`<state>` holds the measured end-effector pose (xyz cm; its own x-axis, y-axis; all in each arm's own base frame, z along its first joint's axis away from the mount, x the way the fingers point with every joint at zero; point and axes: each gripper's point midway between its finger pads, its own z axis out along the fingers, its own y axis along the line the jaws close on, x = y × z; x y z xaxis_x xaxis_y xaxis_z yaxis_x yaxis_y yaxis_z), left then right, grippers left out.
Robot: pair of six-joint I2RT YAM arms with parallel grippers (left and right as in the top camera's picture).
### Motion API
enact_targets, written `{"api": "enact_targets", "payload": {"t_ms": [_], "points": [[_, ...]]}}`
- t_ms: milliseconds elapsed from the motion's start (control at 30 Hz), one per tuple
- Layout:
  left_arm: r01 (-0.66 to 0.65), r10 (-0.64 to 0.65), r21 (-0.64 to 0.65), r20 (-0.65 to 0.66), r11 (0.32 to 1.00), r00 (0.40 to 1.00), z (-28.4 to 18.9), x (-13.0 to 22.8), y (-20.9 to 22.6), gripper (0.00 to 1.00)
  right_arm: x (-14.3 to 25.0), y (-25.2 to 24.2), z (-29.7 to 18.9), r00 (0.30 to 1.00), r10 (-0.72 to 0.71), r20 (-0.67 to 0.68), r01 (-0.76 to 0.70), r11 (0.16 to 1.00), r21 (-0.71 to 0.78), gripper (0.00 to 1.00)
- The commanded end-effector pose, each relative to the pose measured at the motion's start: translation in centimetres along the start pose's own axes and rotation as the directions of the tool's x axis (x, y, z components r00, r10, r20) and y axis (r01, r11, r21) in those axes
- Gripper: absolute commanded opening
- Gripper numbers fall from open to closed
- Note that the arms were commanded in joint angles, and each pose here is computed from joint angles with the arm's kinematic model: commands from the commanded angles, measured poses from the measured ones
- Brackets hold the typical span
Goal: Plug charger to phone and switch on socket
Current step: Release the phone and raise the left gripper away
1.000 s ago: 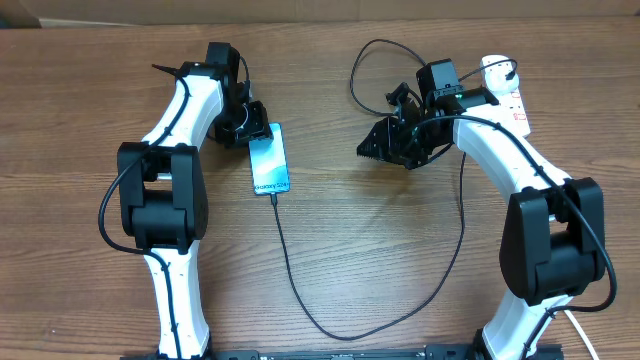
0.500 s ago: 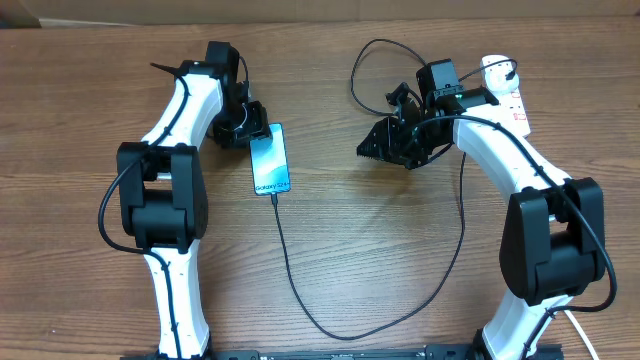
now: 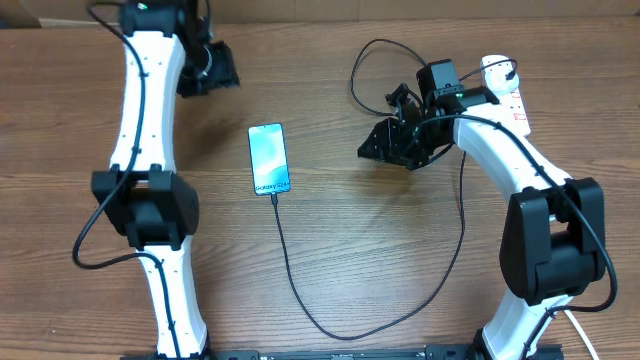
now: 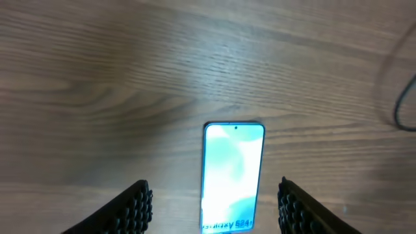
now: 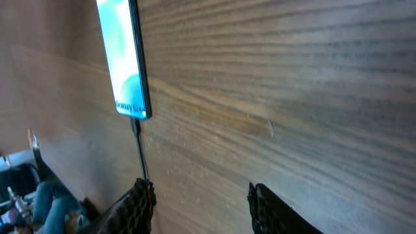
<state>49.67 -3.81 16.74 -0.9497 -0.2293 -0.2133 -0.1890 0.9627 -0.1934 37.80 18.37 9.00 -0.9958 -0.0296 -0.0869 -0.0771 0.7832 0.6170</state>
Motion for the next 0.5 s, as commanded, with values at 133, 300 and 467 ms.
{"api": "enact_targets", "payload": {"t_ms": [133, 300, 467], "points": [[0.008, 0.002, -0.056, 0.177, 0.998, 0.984, -8.5, -1.4, 1.1, 0.59, -4.3, 1.4, -8.5, 0.98, -0.103, 0.167, 0.072, 0.981, 0.183, 0.52], [0.002, 0.007, -0.038, 0.248, 0.999, 0.969, -12.2, -1.1, 0.7, 0.7, -6.0, 0.7, -13.5, 0.964, -0.091, 0.249, 0.017, 0.958, 0.285, 0.63], [0.03, -0.025, -0.013, 0.309, 0.999, 0.951, -15.3, -0.7, 0.4, 0.87, -7.0, -2.7, -17.4, 0.938, 0.009, 0.345, -0.133, 0.932, 0.336, 0.72]]}}
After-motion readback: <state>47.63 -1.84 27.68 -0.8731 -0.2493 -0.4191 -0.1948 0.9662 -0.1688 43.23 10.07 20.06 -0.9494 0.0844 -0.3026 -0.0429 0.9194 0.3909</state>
